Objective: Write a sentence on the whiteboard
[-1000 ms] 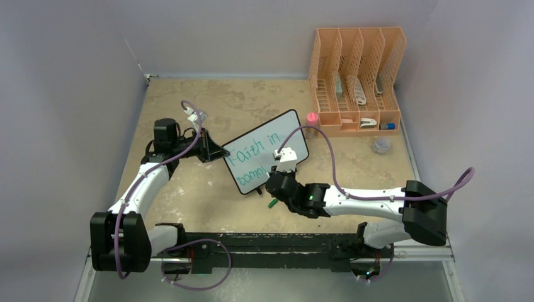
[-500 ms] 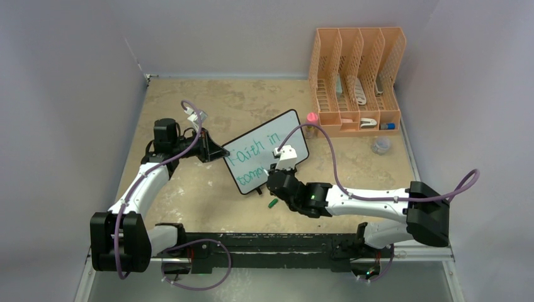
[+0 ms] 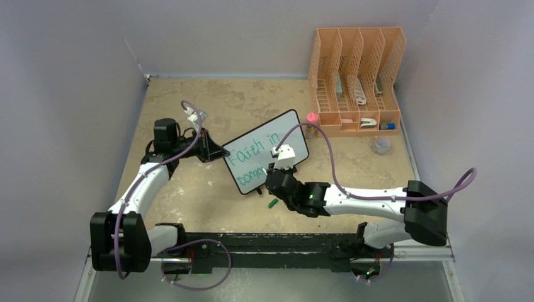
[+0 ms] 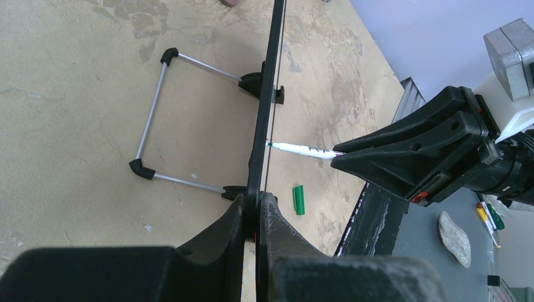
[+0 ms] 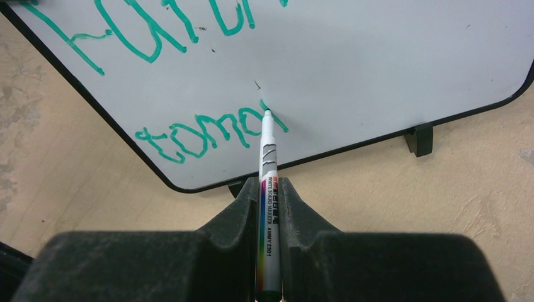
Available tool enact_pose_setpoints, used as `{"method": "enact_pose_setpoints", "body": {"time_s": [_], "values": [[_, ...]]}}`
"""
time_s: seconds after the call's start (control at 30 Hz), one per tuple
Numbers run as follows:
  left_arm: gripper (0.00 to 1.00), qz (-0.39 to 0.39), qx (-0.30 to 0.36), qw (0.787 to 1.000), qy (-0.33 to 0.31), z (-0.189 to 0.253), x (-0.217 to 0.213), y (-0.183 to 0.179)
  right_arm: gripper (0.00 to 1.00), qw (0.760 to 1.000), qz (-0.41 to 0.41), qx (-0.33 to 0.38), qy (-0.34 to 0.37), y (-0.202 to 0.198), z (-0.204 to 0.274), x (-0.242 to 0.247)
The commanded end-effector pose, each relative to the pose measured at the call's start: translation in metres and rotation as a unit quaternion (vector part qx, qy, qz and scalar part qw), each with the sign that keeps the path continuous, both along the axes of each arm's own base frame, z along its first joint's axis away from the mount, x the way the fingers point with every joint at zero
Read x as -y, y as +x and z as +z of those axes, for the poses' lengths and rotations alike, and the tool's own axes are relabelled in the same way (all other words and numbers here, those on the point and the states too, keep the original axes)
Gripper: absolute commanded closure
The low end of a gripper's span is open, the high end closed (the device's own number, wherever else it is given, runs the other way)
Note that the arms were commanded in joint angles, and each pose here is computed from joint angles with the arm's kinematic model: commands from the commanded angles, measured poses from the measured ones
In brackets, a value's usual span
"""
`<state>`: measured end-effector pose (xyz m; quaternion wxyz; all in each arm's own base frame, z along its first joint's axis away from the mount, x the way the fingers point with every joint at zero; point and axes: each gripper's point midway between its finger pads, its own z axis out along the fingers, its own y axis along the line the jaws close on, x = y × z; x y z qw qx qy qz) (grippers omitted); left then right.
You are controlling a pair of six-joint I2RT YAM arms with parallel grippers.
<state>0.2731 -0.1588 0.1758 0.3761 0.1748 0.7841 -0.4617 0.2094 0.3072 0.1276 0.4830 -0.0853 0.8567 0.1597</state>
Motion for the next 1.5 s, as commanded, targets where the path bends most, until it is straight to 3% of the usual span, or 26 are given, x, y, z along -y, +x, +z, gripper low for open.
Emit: {"method": "enact_pose_setpoints", "body": {"time_s": [0.0,1.47], "values": [[1.0,0.008,-0.002,1.0,0.021,-0.005,-0.002,0.001,1.0,0.999,-0.01,0.021,0.024,0.01,0.02,-0.01],[1.0,0.01,-0.004,1.0,0.023,-0.006,-0.002,0.002,1.0,0.998,-0.038,0.026,0.048,0.012,0.035,0.008]]}}
